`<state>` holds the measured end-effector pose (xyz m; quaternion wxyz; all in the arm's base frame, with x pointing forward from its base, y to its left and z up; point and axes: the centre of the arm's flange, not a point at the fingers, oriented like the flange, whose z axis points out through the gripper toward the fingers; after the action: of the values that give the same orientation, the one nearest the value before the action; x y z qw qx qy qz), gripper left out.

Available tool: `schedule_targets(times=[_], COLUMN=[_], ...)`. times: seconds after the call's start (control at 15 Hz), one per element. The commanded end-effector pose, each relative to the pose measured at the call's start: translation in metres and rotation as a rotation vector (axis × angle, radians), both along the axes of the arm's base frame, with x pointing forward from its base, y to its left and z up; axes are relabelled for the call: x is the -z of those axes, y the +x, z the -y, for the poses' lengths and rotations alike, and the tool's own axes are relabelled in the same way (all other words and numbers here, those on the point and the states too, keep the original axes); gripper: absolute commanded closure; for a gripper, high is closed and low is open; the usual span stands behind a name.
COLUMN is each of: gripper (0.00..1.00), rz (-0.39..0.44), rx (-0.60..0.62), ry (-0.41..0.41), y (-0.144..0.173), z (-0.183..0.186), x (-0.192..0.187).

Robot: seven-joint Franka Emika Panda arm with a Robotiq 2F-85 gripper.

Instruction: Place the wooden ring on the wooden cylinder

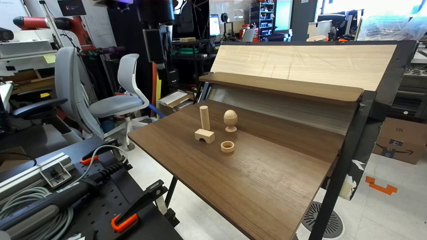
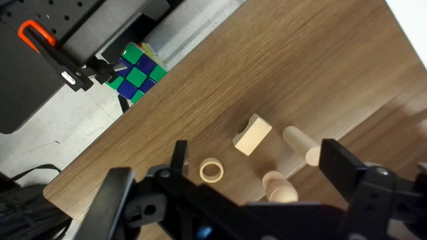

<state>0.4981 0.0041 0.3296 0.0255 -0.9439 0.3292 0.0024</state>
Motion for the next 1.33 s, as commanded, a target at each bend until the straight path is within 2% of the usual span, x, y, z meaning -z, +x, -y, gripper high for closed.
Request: schedule_targets(times=[0.0, 0.67, 1.27], gripper=[0.0, 0.0, 0.0], rz=[0.065, 0.068, 0.015], rx=[0.175, 0.504, 0.643], ry=[-0.001, -0.108, -0.132], y=[0.039, 0.085, 0.105], z=[0.027, 0.078, 0.078], x=[0.022, 0.102, 0.152])
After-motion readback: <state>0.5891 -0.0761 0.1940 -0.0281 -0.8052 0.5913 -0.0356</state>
